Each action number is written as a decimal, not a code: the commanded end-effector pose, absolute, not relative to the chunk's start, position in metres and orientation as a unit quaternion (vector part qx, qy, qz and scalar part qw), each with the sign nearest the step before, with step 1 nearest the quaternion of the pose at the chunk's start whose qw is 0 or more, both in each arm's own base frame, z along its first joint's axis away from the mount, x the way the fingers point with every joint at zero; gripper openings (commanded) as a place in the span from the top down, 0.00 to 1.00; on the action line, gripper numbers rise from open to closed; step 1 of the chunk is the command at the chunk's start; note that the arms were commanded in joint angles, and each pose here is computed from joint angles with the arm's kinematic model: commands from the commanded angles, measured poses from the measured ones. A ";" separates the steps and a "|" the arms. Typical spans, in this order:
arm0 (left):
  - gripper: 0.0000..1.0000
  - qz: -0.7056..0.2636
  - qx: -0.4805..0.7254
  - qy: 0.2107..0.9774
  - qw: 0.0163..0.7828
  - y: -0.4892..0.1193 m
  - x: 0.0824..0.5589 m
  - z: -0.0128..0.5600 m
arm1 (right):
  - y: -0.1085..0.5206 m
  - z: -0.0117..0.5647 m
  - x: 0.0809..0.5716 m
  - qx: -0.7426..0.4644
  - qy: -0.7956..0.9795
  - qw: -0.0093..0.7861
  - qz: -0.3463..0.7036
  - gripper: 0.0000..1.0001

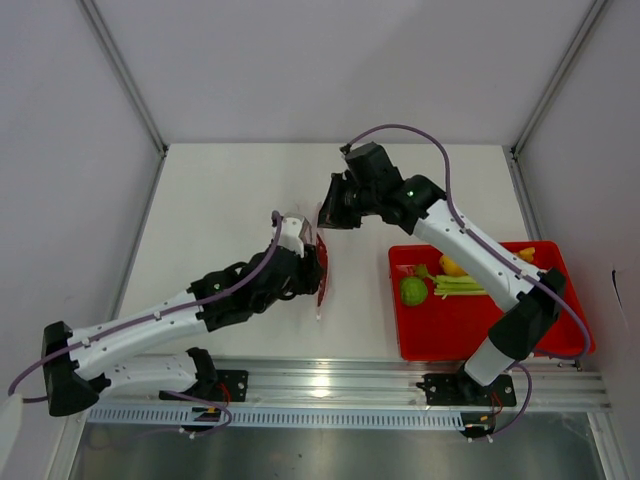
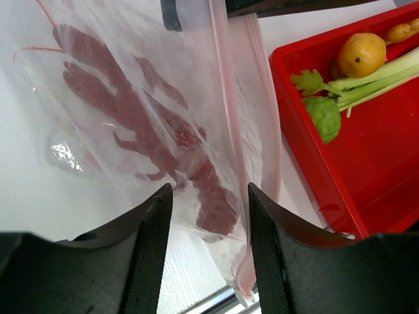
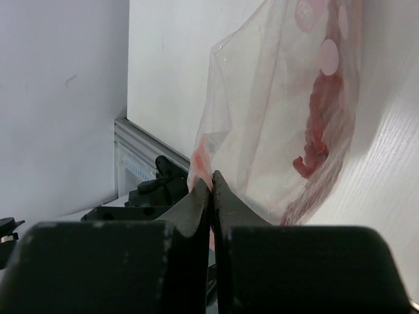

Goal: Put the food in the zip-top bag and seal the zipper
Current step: Adjust the zipper food storage bag at the center of the board.

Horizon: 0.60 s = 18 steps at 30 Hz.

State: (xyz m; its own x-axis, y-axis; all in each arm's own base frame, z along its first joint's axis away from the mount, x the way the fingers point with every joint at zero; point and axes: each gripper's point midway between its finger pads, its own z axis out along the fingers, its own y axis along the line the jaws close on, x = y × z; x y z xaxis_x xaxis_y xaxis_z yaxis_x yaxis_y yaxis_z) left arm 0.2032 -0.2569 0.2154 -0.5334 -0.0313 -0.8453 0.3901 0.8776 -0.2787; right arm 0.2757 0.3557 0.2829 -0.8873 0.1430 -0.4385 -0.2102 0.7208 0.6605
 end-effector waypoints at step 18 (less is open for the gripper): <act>0.99 -0.221 0.108 0.846 0.472 -0.263 0.219 0.205 | 0.357 0.305 0.280 -0.004 0.883 0.257 0.393 1.00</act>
